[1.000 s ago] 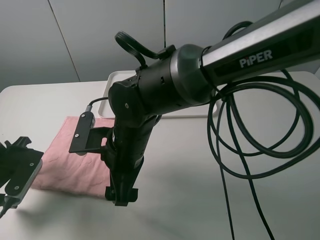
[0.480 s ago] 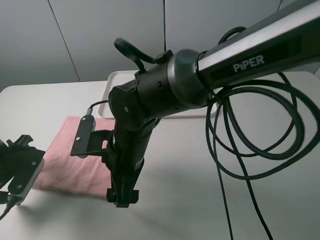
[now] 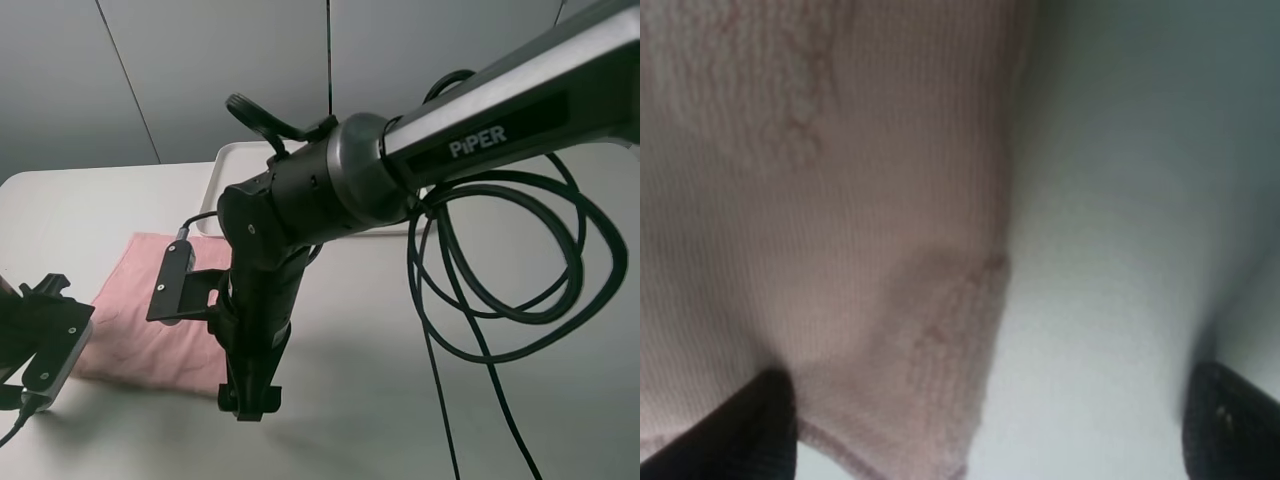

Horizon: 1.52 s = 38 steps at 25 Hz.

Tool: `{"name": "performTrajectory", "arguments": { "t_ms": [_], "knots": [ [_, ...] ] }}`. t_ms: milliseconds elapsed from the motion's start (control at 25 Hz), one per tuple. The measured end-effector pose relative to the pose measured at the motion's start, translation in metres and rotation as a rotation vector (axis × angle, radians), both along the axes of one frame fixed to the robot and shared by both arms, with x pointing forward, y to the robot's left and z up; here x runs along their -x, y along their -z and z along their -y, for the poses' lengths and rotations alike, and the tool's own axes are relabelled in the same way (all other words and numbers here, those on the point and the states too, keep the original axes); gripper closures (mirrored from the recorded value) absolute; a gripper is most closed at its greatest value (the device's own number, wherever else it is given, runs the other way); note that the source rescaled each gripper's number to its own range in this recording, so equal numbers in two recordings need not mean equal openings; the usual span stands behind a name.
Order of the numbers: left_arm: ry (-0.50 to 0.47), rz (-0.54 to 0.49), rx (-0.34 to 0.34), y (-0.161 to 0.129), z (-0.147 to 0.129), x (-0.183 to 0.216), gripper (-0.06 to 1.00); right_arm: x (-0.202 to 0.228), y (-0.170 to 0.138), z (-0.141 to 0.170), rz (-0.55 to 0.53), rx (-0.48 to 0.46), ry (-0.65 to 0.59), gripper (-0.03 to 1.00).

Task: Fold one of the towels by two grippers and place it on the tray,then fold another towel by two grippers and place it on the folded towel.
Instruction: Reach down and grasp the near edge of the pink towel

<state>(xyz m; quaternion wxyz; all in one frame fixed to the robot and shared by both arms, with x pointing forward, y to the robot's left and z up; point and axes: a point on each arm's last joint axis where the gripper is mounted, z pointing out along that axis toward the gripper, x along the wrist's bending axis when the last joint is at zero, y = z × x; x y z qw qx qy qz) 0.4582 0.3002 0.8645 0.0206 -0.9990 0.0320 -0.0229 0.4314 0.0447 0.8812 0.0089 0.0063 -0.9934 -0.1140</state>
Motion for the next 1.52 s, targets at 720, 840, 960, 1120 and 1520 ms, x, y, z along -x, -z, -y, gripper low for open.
{"name": "performTrajectory", "arguments": {
  "t_ms": [720, 840, 960, 1120, 1520],
  "knots": [
    [0.000, 0.000, 0.000, 0.000, 0.000, 0.000, -0.06, 0.016, 0.005, -0.016, -0.018, 0.012, -0.036, 0.01],
    [0.000, 0.000, 0.000, 0.000, 0.000, 0.000, -0.06, 0.013, 0.007, -0.023, -0.049, 0.040, -0.007, 0.02],
    [0.000, 0.000, 0.000, 0.000, 0.000, 0.000, -0.06, 0.011, 0.005, -0.026, -0.060, 0.053, 0.013, 0.02],
    [0.000, 0.000, 0.000, 0.000, 0.000, 0.000, -0.06, 0.011, 0.007, -0.026, -0.073, 0.081, 0.029, 0.02],
    [0.000, 0.000, 0.000, 0.000, 0.000, 0.000, -0.06, 0.012, 0.008, -0.026, -0.082, 0.089, 0.062, 0.02]
  ]
}}
